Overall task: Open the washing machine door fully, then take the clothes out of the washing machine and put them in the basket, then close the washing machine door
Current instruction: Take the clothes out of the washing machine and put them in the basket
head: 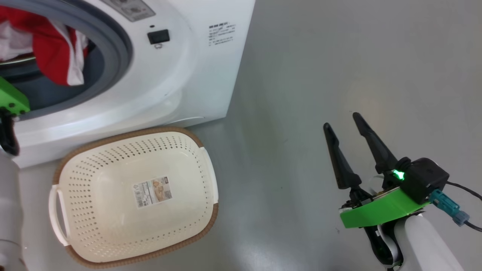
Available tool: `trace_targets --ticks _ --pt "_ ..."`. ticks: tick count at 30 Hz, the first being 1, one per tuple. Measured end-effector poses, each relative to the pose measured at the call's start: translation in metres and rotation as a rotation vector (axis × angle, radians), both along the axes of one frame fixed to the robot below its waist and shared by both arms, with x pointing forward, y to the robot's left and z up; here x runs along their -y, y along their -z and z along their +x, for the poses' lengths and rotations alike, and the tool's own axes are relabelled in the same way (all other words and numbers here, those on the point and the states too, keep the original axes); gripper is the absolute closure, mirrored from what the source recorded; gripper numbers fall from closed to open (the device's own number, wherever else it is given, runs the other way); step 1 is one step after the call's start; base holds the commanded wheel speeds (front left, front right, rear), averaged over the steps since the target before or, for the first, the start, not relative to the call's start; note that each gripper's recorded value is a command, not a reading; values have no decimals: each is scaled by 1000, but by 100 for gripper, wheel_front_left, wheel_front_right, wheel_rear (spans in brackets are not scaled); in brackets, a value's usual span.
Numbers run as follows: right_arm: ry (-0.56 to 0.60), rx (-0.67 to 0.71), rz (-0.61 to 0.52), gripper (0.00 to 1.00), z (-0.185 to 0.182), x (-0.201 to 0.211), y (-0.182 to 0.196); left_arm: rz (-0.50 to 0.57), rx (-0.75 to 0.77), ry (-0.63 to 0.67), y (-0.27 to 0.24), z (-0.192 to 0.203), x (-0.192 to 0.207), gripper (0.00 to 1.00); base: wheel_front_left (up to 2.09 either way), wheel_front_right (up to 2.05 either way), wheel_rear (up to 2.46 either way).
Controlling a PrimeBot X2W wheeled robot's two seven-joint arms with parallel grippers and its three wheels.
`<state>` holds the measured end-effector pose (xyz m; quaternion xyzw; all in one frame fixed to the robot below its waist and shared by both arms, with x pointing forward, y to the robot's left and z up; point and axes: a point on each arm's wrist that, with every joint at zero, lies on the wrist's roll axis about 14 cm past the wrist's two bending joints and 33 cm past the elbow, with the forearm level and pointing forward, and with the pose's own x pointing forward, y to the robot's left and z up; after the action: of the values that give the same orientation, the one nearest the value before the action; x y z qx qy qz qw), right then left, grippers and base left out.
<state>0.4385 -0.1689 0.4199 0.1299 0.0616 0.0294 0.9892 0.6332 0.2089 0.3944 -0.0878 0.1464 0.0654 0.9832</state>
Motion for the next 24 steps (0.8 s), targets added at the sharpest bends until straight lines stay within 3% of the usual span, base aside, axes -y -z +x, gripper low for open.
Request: trace_targets --ticks 7,20,24 --pt "-8 37 8 0 1 -4 -14 -56 86 -16 -18 -19 -6 100 0 0 0" --pt "-34 90 23 0 -14 -15 -39 -45 262 -10 -72 -72 -7 100 0 0 0" --pt "-36 126 22 0 -17 -15 -54 8 304 14 -89 -91 -6 100 0 0 0"
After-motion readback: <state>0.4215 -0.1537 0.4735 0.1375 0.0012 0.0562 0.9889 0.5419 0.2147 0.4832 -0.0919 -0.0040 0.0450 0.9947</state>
